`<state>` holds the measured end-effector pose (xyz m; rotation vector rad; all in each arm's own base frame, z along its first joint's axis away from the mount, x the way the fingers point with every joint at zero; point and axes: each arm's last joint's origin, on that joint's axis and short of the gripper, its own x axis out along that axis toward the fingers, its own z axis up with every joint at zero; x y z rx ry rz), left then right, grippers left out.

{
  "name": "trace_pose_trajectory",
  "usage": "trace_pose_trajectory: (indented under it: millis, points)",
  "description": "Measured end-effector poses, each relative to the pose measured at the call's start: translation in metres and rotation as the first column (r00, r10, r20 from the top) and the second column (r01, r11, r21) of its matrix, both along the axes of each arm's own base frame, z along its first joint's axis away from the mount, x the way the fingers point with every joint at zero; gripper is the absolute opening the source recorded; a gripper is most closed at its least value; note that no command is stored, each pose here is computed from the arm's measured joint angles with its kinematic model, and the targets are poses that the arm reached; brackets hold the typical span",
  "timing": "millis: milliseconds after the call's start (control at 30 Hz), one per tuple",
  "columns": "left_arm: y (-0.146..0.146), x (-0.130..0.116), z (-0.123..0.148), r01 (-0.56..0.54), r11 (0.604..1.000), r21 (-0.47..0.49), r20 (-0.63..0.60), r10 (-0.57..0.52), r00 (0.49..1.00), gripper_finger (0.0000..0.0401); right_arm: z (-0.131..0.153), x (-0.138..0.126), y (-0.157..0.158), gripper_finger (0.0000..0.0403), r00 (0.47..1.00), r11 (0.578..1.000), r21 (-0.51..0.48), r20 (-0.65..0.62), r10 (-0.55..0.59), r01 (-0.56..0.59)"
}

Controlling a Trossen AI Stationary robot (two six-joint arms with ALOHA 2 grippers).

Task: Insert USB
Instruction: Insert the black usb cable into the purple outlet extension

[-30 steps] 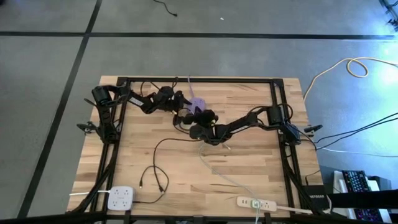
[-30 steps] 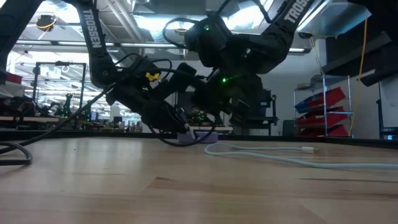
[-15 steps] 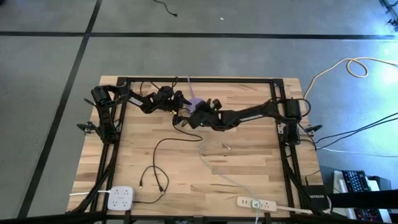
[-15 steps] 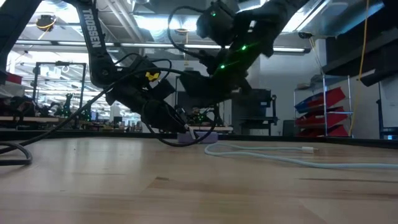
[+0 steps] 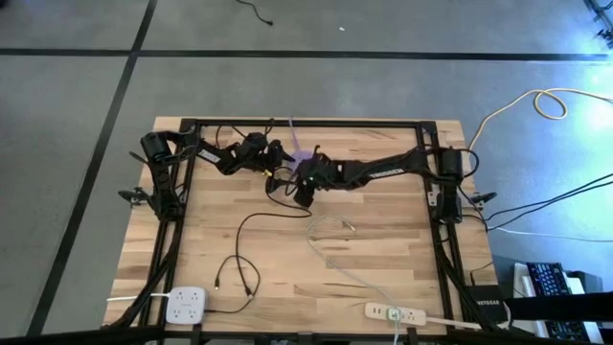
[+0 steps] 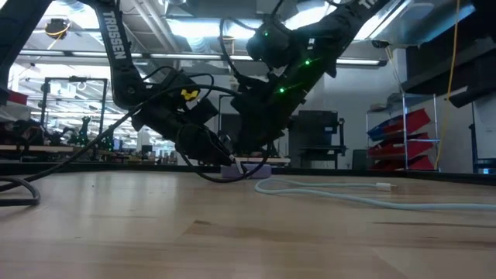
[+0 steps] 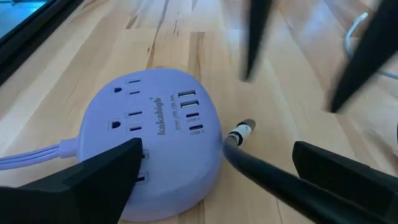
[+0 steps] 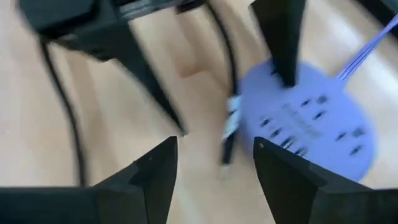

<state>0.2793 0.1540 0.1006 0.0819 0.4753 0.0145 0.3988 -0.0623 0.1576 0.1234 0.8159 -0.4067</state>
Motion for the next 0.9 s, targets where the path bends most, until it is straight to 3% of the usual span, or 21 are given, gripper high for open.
trace_pose_trajectory:
  millis: [167,900]
  points:
    - [0.0,0.0,0.0,0.0,1.0,0.0,0.001,0.0,1.0,0.04,-0.001,0.0,0.006,0.0156,0.996,0.997,-0.016,-0.033,0.08,-0.08]
    - [0.0,0.001,0.001,-0.005,1.0,-0.007,0.007,0.005,1.0,0.04,-0.027,0.011,0.0,0.0149,1.0,0.998,-0.07,-0.009,0.004,-0.004]
